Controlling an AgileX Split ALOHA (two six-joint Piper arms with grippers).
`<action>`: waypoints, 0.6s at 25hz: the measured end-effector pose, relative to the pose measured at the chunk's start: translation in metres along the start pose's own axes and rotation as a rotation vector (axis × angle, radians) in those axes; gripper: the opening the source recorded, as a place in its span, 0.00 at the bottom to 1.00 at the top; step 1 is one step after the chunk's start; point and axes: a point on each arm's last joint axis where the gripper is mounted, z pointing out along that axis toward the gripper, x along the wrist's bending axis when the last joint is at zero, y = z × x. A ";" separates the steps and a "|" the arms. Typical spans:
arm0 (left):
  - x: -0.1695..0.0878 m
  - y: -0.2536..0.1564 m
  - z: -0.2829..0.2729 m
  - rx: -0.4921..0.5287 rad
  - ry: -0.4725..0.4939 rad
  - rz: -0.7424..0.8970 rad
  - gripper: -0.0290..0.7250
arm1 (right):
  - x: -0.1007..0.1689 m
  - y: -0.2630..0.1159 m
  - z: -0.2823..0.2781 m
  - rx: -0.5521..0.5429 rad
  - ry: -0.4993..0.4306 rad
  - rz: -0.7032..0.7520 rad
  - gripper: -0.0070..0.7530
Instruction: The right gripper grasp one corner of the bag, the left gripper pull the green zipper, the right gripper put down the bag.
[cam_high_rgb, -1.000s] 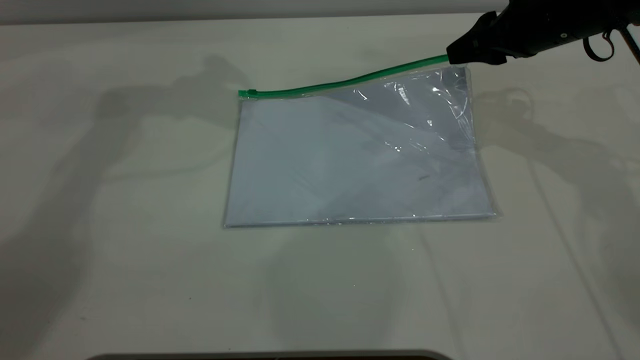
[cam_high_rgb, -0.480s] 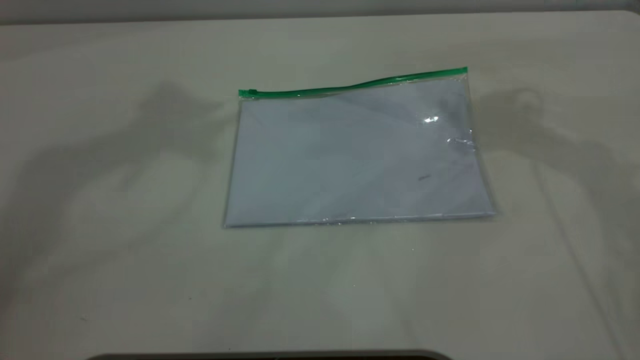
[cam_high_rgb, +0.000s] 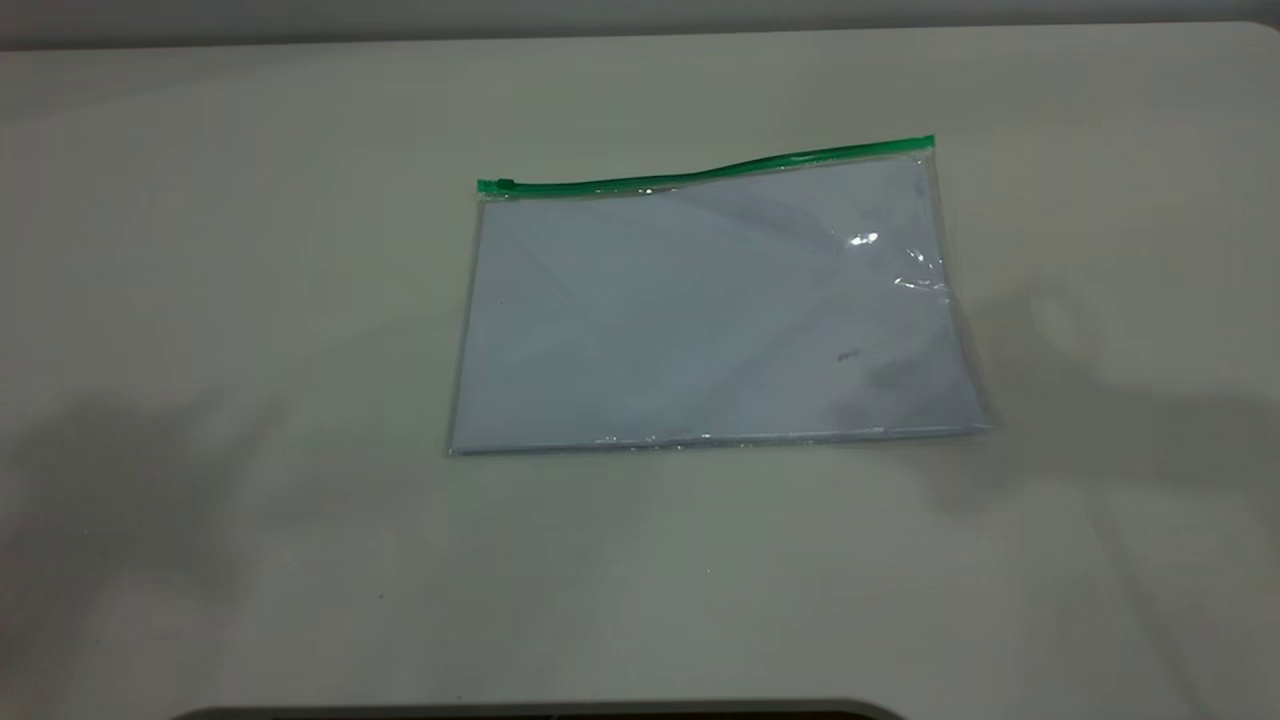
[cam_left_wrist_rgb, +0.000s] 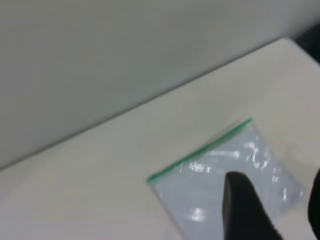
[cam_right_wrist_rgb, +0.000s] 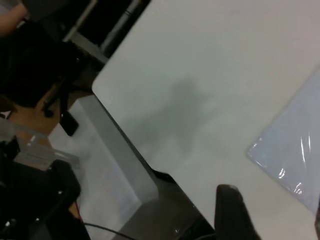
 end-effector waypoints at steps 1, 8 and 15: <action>-0.004 -0.012 -0.008 0.009 0.013 0.000 0.55 | 0.011 0.000 -0.009 -0.007 -0.014 -0.003 0.57; -0.028 -0.110 -0.037 0.102 0.070 -0.046 0.55 | 0.090 -0.027 -0.066 0.000 -0.246 -0.061 0.56; -0.040 -0.198 -0.031 0.201 0.107 -0.110 0.55 | 0.114 -0.101 -0.103 0.016 -0.611 0.018 0.56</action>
